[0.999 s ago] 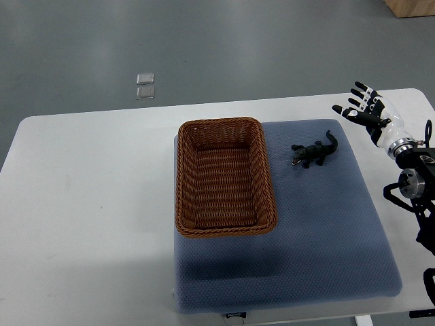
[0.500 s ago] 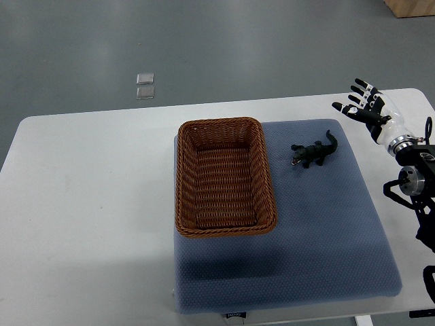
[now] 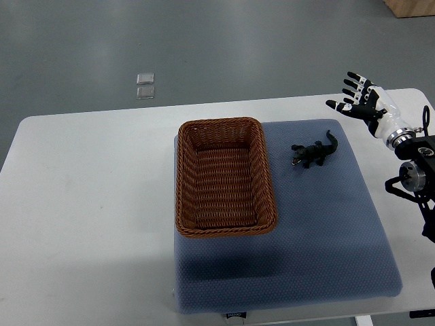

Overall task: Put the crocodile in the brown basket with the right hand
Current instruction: 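Lower the open right hand over the dark green toy crocodile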

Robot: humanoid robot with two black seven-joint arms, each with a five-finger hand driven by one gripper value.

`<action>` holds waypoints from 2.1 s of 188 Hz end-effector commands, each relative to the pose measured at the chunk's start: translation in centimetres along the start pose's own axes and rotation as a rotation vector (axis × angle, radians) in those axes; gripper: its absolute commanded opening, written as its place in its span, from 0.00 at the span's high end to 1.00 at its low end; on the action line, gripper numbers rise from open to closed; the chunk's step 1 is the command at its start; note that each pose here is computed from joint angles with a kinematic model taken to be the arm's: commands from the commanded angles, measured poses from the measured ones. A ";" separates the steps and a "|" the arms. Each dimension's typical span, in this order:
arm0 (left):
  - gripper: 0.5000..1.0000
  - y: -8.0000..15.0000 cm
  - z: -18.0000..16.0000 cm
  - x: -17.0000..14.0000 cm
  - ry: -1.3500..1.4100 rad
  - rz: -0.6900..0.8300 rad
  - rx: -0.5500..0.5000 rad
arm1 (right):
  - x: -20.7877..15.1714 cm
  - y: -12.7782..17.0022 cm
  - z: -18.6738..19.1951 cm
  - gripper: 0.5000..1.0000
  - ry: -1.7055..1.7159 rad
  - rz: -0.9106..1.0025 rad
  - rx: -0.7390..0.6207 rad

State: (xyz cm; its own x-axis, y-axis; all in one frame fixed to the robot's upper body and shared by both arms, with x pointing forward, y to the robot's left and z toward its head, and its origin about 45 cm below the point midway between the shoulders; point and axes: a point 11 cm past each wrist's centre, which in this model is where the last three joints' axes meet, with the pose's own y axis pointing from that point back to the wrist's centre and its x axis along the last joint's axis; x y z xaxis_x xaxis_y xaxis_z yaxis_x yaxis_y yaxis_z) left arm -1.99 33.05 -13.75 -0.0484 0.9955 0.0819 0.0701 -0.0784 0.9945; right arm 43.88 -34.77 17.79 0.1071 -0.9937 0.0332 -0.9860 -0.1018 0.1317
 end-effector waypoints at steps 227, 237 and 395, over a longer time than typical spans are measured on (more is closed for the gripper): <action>0.00 0.0 0.0 0.0 0.001 0.000 0.001 | -3.4 0.9 0.8 0.17 1.187 -0.459 -0.051; 0.00 0.0 0.0 0.0 0.001 0.000 0.001 | -3.5 1.0 1.0 0.17 1.206 -0.470 -0.050; 0.00 0.0 0.0 0.0 -0.001 0.000 -0.001 | -4.1 1.3 2.3 0.26 1.339 -0.524 -0.057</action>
State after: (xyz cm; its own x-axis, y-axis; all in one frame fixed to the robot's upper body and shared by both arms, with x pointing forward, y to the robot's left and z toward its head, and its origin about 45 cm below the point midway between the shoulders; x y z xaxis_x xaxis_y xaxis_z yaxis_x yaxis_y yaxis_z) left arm -1.98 33.05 -13.75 -0.0488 0.9954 0.0819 0.0698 -0.0783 0.9945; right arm 41.86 -30.70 15.47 0.5208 -0.0671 0.8511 -0.7928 -0.4077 0.4530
